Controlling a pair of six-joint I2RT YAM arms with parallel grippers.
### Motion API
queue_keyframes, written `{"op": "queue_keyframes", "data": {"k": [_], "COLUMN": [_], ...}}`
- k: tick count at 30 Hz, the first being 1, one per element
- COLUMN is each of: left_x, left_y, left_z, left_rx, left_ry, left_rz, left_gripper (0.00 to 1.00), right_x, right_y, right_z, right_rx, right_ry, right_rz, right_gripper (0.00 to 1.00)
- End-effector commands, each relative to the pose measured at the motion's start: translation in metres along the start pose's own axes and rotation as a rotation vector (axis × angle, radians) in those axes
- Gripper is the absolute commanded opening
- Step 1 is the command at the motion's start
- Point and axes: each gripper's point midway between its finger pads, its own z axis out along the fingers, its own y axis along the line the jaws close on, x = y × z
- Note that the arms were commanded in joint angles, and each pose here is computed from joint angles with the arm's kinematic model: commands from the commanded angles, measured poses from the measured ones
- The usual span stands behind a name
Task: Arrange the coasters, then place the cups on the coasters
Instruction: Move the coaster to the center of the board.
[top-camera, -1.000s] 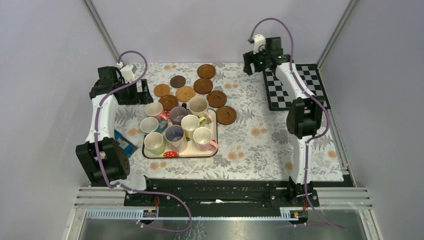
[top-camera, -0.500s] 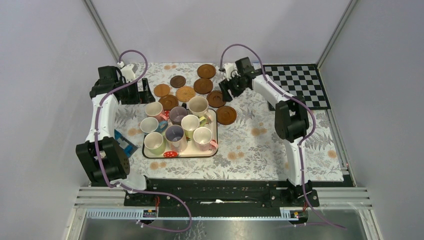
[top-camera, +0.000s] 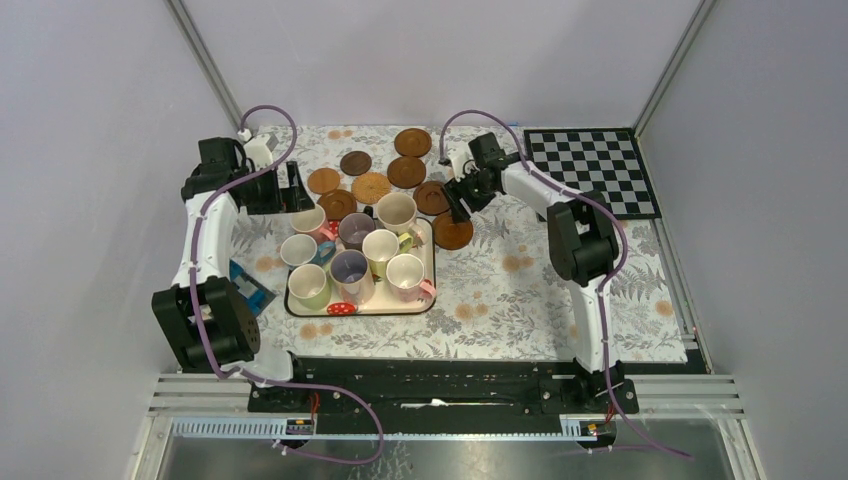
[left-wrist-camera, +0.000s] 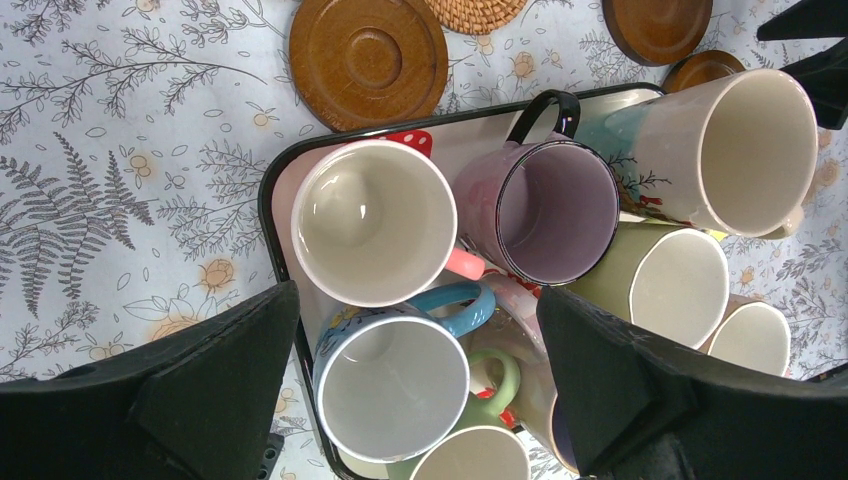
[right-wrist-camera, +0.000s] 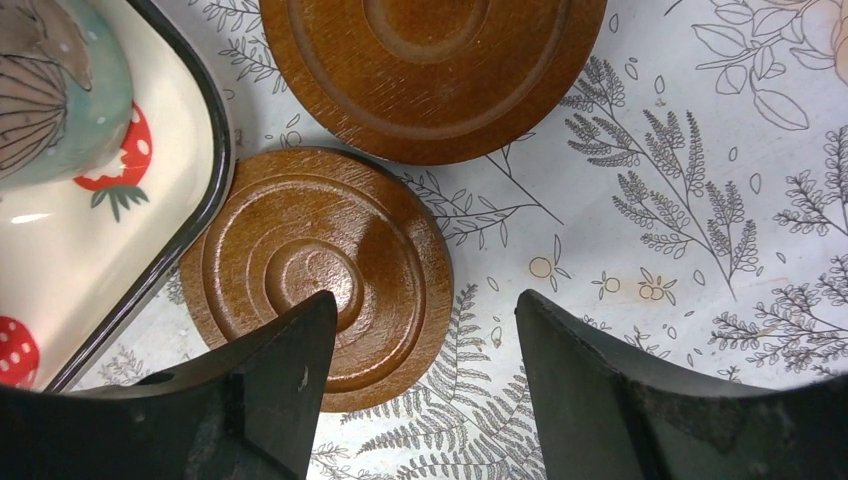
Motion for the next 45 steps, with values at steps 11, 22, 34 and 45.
{"op": "queue_keyframes", "data": {"k": [11, 22, 34, 45], "left_x": [-0.020, -0.013, -0.011, -0.012], "left_y": [-0.018, -0.019, -0.023, -0.024], "left_z": [-0.018, -0.016, -0.019, -0.021], "left_rx": [0.040, 0.051, 0.063, 0.059], "left_ry": [-0.095, -0.083, -0.088, -0.095], "left_rz": [0.035, 0.028, 0.030, 0.037], "left_gripper": [0.99, 0.99, 0.99, 0.99], "right_x": [0.009, 0.055, 0.157, 0.086], "right_y": [0.005, -0.009, -0.059, -0.041], "right_z": [-0.007, -0.047, -0.117, -0.130], "right_rx": [0.085, 0.168, 0.218, 0.177], "right_ry": [0.022, 0.079, 0.133, -0.056], "right_rz": [-0.098, -0.084, 0.097, 0.102], "right_gripper": [0.73, 0.60, 0.56, 0.60]}}
